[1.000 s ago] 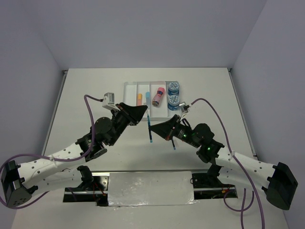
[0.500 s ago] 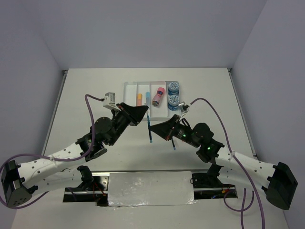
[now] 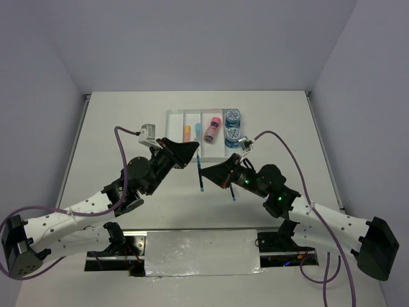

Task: Sort the stationery into containers
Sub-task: Close the pen cap on the pen.

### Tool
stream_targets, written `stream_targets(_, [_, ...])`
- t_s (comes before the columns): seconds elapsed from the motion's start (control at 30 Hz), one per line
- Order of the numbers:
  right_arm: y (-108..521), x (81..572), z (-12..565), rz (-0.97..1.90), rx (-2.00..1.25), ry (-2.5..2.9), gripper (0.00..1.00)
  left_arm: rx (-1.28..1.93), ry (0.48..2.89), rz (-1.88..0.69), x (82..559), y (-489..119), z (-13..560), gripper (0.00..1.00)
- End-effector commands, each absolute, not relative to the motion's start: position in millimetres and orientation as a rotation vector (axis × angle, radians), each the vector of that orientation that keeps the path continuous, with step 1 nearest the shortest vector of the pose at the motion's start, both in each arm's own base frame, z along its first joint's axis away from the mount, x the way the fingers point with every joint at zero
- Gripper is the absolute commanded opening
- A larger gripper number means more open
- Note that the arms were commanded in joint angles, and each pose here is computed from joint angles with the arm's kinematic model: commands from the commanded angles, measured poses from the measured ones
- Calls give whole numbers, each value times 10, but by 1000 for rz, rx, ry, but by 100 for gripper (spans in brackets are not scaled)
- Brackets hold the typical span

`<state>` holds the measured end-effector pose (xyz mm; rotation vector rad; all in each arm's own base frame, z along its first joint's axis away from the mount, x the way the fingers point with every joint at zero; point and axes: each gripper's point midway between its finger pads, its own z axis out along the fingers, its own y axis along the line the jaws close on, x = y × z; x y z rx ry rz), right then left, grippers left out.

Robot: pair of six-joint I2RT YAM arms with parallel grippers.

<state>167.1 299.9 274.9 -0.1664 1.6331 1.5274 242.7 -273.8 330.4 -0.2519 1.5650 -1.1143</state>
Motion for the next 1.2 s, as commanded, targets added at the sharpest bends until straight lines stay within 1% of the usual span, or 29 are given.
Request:
stream_targets(0.0, [3002, 1653, 3077, 1542, -189, 1540, 0, -233, 1500, -1154, 2407, -2757, 3550, 4])
stream_targets(0.8, [2983, 1751, 3204, 1468, -189, 1531, 0, -212, 1525, -1146, 2377, -2752, 3475, 4])
stream_targets(1.17, [3020, 1769, 3134, 1472, -182, 1559, 0, -206, 1511, -1137, 2376, -2728, 3532, 4])
